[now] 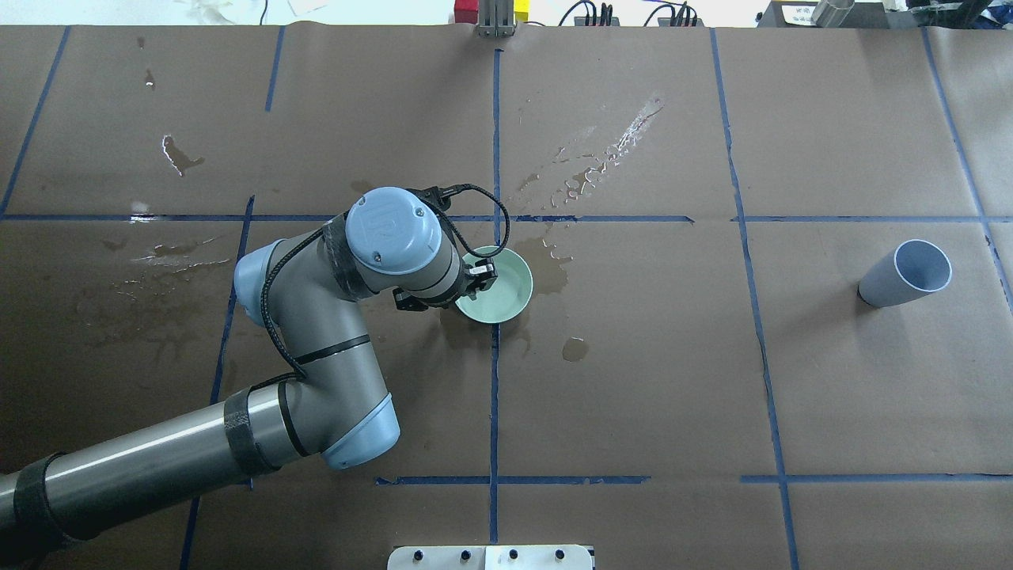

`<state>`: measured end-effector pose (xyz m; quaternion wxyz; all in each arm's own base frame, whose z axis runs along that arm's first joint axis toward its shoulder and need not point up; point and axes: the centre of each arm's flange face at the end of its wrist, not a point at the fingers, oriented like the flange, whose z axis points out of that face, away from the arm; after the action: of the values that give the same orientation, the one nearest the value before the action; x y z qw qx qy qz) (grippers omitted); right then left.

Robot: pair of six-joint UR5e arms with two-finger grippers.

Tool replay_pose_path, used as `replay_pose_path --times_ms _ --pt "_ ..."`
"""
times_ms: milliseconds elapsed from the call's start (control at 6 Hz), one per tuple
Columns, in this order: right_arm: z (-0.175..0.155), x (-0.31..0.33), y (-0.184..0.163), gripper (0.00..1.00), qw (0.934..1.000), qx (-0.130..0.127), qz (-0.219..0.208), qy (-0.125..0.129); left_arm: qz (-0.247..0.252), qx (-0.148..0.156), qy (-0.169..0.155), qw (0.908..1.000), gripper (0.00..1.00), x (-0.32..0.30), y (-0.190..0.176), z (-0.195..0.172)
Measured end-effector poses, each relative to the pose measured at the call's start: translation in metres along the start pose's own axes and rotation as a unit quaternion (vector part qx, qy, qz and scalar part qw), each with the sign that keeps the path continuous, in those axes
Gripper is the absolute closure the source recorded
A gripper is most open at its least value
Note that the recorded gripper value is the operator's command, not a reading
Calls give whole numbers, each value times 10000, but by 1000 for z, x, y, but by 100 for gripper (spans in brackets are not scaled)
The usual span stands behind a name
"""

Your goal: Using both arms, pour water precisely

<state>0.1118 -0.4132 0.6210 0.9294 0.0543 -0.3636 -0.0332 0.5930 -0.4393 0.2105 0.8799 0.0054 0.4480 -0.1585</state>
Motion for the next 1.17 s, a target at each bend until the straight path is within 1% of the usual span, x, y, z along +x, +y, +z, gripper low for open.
replay_pose_path --times_ms 333,500,667,1000,1167 --pt "0 0 0 0 10000 -4 2 -1 21 -12 -16 10000 98 0 1 2" --pt "0 0 0 0 10000 -5 3 -1 32 -25 -6 10000 100 0 1 1" --pt "0 0 0 0 10000 -5 3 2 21 -58 59 10000 100 1 -3 -8" --pt "1 1 0 0 10000 -8 5 6 -48 -321 275 9991 100 -10 -36 -47" --pt "1 1 0 0 10000 -11 5 4 96 -357 346 9987 100 -36 -60 -67"
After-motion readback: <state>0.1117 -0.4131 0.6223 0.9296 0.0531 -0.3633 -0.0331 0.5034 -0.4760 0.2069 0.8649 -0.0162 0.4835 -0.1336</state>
